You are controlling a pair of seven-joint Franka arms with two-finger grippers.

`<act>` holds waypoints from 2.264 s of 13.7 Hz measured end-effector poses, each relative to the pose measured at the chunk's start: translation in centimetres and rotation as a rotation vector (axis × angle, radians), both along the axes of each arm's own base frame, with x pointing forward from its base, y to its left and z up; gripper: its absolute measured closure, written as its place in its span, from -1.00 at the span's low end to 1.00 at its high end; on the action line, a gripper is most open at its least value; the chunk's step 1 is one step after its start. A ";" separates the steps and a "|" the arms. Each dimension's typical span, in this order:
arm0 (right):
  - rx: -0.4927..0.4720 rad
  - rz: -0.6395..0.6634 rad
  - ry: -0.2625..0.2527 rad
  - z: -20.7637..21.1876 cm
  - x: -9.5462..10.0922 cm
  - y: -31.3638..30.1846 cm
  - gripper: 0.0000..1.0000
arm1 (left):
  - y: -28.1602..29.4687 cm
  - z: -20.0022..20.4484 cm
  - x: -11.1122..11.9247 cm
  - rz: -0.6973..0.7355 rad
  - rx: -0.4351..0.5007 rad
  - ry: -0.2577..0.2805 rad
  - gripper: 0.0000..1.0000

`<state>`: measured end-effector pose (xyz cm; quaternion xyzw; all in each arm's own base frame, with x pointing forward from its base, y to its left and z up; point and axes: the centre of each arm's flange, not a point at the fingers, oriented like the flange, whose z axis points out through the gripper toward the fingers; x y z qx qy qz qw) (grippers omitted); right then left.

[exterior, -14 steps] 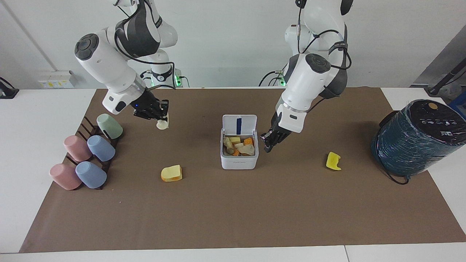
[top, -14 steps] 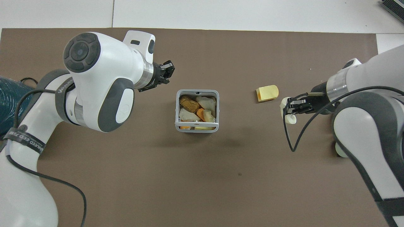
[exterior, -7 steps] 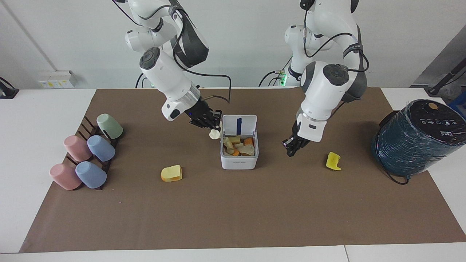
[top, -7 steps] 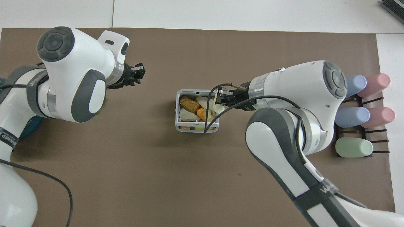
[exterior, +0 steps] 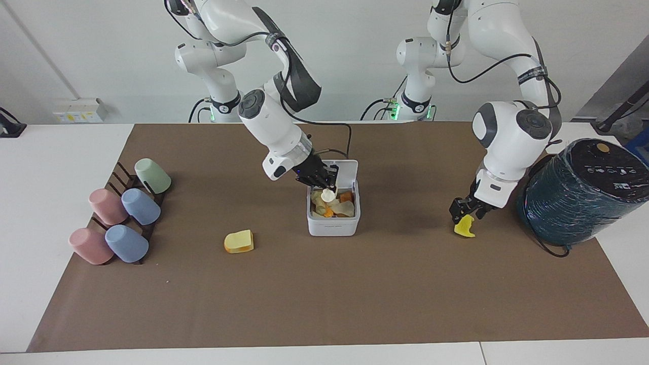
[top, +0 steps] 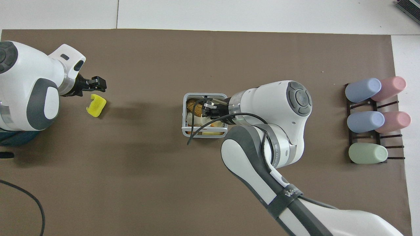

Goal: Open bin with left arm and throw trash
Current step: 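Grasp the yellow sponge with the left gripper, then lift the sponge with the left gripper while the right gripper grasps the yellow block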

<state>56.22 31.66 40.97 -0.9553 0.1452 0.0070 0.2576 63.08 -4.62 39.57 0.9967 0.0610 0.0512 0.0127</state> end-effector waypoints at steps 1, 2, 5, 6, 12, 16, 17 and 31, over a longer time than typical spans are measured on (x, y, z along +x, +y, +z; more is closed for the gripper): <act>0.000 -0.004 -0.002 0.1 0.1 -0.2 0.16 | 0.9 -1.2 -0.3 -0.007 0.008 -0.006 -0.69; 0.001 -0.009 -0.005 0.3 0.3 -0.5 -0.08 | 1.6 -2.5 -0.8 -0.008 0.013 -0.010 -0.72; 0.007 -0.018 -0.018 1.1 0.6 -1.0 -0.73 | 2.8 -6.0 -2.4 -0.005 0.018 0.009 -0.75; 0.008 -0.018 -0.020 1.2 0.6 -1.0 -0.92 | 2.9 -6.8 -2.8 -0.004 0.019 0.018 -0.76; 0.008 -0.012 -0.021 1.3 0.4 -0.6 -1.00 | 2.8 -8.2 -3.8 -0.007 0.019 0.036 -0.54; -0.217 0.167 -0.215 3.7 1.5 -3.1 -1.00 | 1.9 -8.1 -3.7 -0.023 0.016 0.030 0.55; -0.270 0.236 -0.273 4.6 2.0 -4.6 -1.00 | 1.7 -8.1 -3.7 -0.027 0.015 0.027 0.74; -0.442 0.510 -0.388 -10.0 8.5 -19.6 -1.00 | -18.8 7.9 -2.0 0.128 -0.100 0.025 0.94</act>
